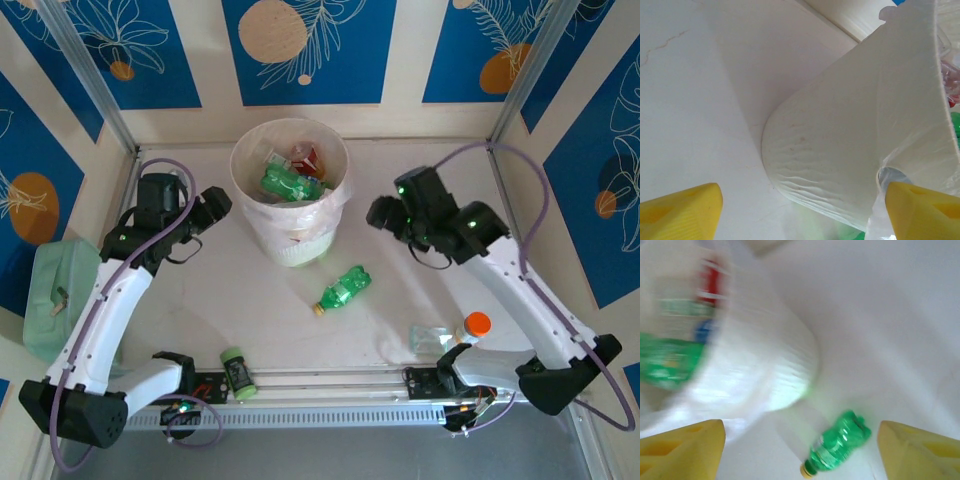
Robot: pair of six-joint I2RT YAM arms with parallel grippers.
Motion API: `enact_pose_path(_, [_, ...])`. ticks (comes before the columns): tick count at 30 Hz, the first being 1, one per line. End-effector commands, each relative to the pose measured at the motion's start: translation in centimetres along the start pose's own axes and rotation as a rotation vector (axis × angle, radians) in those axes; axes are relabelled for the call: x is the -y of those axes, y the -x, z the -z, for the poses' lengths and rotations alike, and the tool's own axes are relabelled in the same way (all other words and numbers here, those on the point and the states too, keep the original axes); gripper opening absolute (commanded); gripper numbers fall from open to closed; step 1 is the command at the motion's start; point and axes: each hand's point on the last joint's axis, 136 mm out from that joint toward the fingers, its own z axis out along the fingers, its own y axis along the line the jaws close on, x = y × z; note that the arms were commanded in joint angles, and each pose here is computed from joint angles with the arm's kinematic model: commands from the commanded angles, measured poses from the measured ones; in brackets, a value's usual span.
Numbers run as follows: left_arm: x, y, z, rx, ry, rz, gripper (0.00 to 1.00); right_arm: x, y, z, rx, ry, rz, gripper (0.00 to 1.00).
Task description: Put the plastic bottles in the bin
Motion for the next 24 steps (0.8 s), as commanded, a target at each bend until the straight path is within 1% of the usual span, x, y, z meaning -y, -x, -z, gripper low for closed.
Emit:
enact_pose_path(1, [1.1, 0.2, 0.8, 0.011, -0.041, -0.028, 0.84, 0.3, -3.7, -4.0, -0.145, 0.018, -0.209, 0.79])
enact_pose_path(4, [1.0, 0.2, 0.9, 0.013, -0.04, -0.032, 0.84, 1.0, -6.5, -6.9, -0.243, -0.001, -0.292, 0.79])
enact_pose_path(6, [1.0, 0.1, 1.0, 0.011, -0.041, -0.033, 0.84, 1.4, -8.0, -8.7, -0.297, -0.019, -0.344, 0.82])
enact_pose_path(9, [1.0, 0.0, 1.0, 0.009, -0.043, -0.033, 0.84, 1.8, -9.5, -10.7, -0.345, -0.047, -0.376, 0.86])
enact_pose_path(12, [1.1, 0.1, 1.0, 0.012, -0.045, -0.04, 0.85, 1.5, -10.4, -12.3, -0.388, -0.045, -0.388, 0.88])
enact_pose_path(20, [1.4, 0.5, 1.2, 0.021, -0.051, -0.046, 0.85, 1.9, -12.1, -15.7, -0.436, -0.077, -0.406, 0.88])
enact_pose_path(24, [1.4, 0.4, 1.2, 0.017, -0.05, -0.051, 0.85, 2.6, -12.6, -16.4, -0.438, -0.118, -0.402, 0.88])
